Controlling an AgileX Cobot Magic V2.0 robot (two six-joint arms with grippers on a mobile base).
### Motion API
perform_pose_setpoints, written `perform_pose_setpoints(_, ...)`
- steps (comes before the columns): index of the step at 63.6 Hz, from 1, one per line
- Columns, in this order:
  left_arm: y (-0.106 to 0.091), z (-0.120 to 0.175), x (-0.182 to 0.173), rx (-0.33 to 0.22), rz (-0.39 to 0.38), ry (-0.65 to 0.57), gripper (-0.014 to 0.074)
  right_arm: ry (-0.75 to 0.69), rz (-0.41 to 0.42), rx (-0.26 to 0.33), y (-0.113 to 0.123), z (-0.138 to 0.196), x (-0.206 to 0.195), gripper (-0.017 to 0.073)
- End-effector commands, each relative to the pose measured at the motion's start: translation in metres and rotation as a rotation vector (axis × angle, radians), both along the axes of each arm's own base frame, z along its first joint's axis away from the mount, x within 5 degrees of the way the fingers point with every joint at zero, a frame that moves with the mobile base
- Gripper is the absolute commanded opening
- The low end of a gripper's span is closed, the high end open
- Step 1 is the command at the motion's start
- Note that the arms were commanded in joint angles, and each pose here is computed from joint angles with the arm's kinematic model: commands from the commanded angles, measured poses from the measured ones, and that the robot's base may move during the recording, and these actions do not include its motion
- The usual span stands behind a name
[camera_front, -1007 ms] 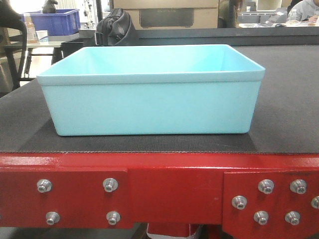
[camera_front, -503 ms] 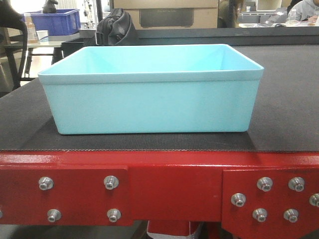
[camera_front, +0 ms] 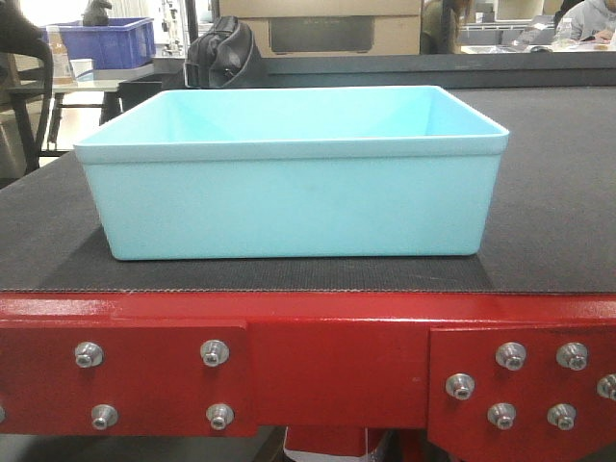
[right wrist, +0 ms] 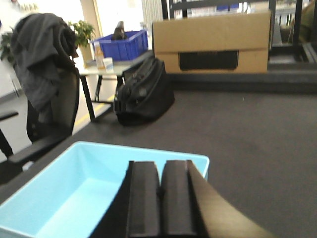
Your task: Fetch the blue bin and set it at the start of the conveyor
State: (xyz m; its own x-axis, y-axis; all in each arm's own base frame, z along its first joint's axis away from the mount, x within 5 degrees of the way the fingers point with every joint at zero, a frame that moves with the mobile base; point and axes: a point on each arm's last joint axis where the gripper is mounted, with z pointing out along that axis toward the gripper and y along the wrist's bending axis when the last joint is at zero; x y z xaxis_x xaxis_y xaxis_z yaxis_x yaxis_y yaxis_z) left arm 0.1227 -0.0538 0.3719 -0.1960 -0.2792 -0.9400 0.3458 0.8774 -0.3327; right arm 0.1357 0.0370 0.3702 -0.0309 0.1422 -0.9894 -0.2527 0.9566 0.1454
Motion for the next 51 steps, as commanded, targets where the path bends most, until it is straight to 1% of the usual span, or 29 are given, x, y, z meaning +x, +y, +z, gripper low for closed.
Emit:
perform_pose_setpoints(1, 0.003, 0.004, -0.009, -0.016, -0.005, -0.036, -0.0111, -0.055, 0.000, -0.001, -0.003, 0.007, -0.012, -0.0167)
perform_pose_setpoints(10, 0.006, 0.010, -0.015, -0.036, -0.009, -0.081, -0.0111, -0.091, -0.001, 0.009, -0.006, 0.011, -0.021, -0.0167)
perform_pose_setpoints(45, 0.006, 0.010, -0.016, -0.037, -0.009, -0.083, -0.0111, -0.110, -0.004, 0.014, -0.007, 0.013, -0.023, -0.0167)
perform_pose_setpoints(47, 0.006, 0.010, -0.016, -0.037, -0.009, -0.083, -0.0111, -0.117, -0.017, -0.006, -0.009, 0.012, -0.024, -0.0167)
perform_pose_setpoints(48, 0.006, 0.010, -0.016, -0.037, -0.009, -0.083, -0.0111, -0.126, -0.025, -0.046, -0.010, 0.011, -0.025, -0.0167)
perform_pose_setpoints(51, 0.006, 0.010, -0.016, -0.037, -0.009, -0.083, -0.0111, -0.145, -0.057, -0.131, -0.013, 0.007, -0.027, -0.0167)
